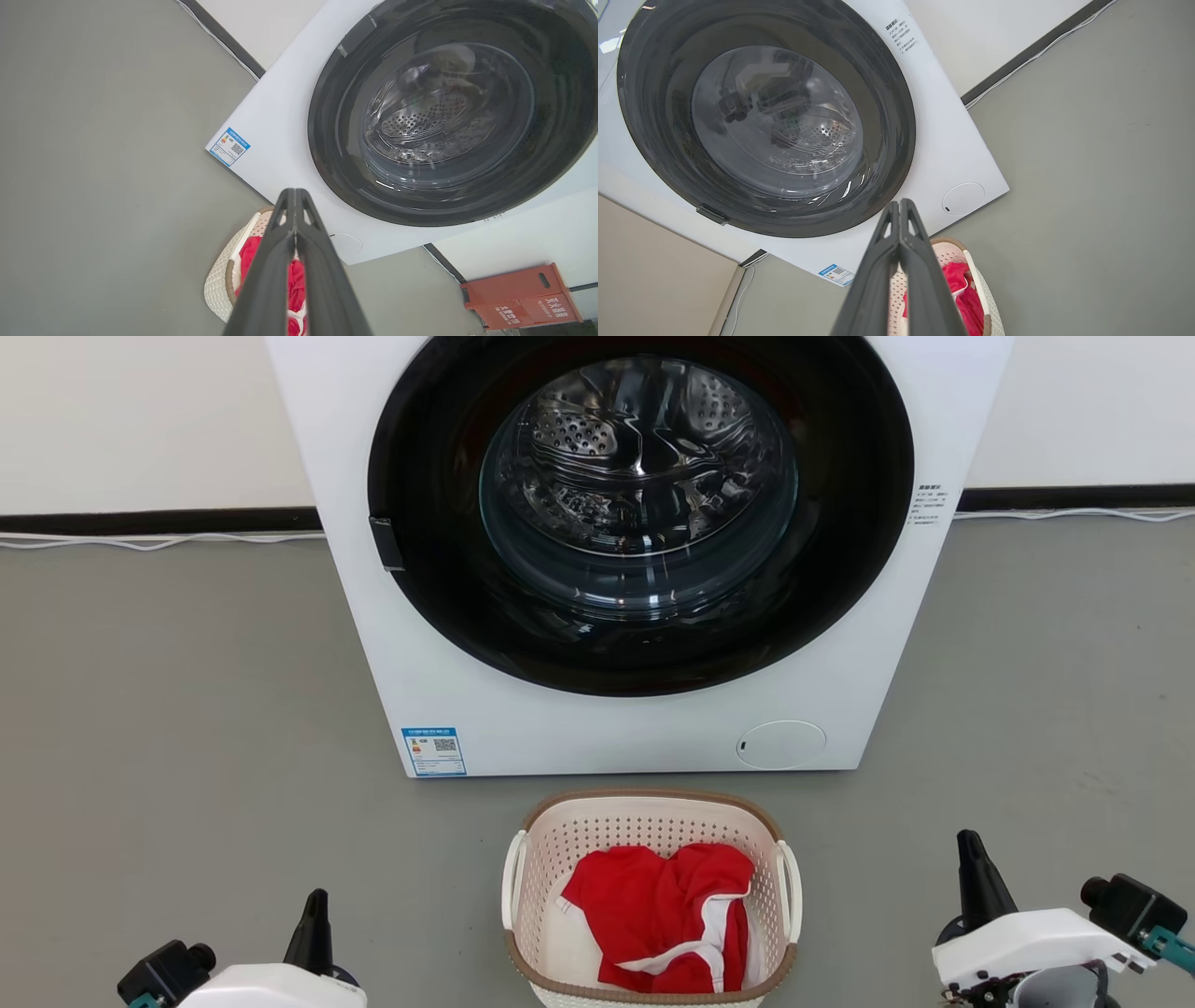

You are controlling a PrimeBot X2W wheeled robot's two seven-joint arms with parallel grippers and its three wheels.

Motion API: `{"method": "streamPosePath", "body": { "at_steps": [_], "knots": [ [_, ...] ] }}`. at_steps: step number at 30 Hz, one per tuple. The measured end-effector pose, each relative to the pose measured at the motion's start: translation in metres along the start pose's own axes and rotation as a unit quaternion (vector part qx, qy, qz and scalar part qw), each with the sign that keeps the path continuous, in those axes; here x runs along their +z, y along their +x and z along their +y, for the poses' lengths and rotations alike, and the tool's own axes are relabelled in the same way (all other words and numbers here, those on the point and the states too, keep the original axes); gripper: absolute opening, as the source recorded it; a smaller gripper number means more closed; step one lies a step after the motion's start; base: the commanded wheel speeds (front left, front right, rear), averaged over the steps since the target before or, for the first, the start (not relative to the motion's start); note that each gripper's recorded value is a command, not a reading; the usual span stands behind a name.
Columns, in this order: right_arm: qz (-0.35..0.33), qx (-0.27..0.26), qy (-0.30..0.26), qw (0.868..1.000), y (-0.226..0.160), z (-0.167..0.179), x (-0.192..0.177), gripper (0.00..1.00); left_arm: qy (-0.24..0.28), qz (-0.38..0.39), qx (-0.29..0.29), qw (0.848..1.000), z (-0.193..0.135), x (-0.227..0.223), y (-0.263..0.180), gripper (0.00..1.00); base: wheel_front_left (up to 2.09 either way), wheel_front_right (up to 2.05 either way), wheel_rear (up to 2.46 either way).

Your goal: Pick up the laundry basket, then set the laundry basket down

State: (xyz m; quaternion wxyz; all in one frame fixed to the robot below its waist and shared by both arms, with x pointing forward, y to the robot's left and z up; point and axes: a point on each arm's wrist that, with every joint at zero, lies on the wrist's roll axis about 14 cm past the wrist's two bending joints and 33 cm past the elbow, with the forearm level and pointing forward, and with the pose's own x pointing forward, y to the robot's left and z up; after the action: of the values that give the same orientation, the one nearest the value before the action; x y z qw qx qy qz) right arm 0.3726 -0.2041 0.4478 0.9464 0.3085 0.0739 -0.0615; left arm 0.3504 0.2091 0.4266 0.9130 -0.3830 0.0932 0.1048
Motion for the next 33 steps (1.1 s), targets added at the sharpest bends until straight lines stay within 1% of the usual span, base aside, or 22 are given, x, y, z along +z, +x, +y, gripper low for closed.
{"method": "streamPosePath", "body": {
  "at_steps": [13, 16, 26, 33],
  "knots": [
    [-0.002, 0.000, 0.082, 0.997, 0.001, 0.002, 0.005, 0.00, -0.068, 0.002, -0.010, 0.998, -0.007, 0.004, 0.003, 0.00, 0.00, 0.00, 0.00],
    [-0.001, 0.001, 0.094, 0.996, 0.002, 0.002, 0.005, 0.00, -0.077, 0.003, -0.012, 0.997, -0.008, 0.004, 0.003, 0.00, 0.00, 0.00, 0.00],
    [-0.005, 0.005, 0.157, 0.988, 0.003, 0.005, 0.010, 0.00, -0.130, 0.006, -0.021, 0.991, -0.015, 0.007, 0.005, 0.00, 0.00, 0.00, 0.00],
    [-0.002, 0.004, 0.201, 0.980, 0.001, 0.004, 0.009, 0.00, -0.164, 0.010, -0.028, 0.986, -0.019, 0.009, 0.006, 0.00, 0.00, 0.00, 0.00]
  ]
}}
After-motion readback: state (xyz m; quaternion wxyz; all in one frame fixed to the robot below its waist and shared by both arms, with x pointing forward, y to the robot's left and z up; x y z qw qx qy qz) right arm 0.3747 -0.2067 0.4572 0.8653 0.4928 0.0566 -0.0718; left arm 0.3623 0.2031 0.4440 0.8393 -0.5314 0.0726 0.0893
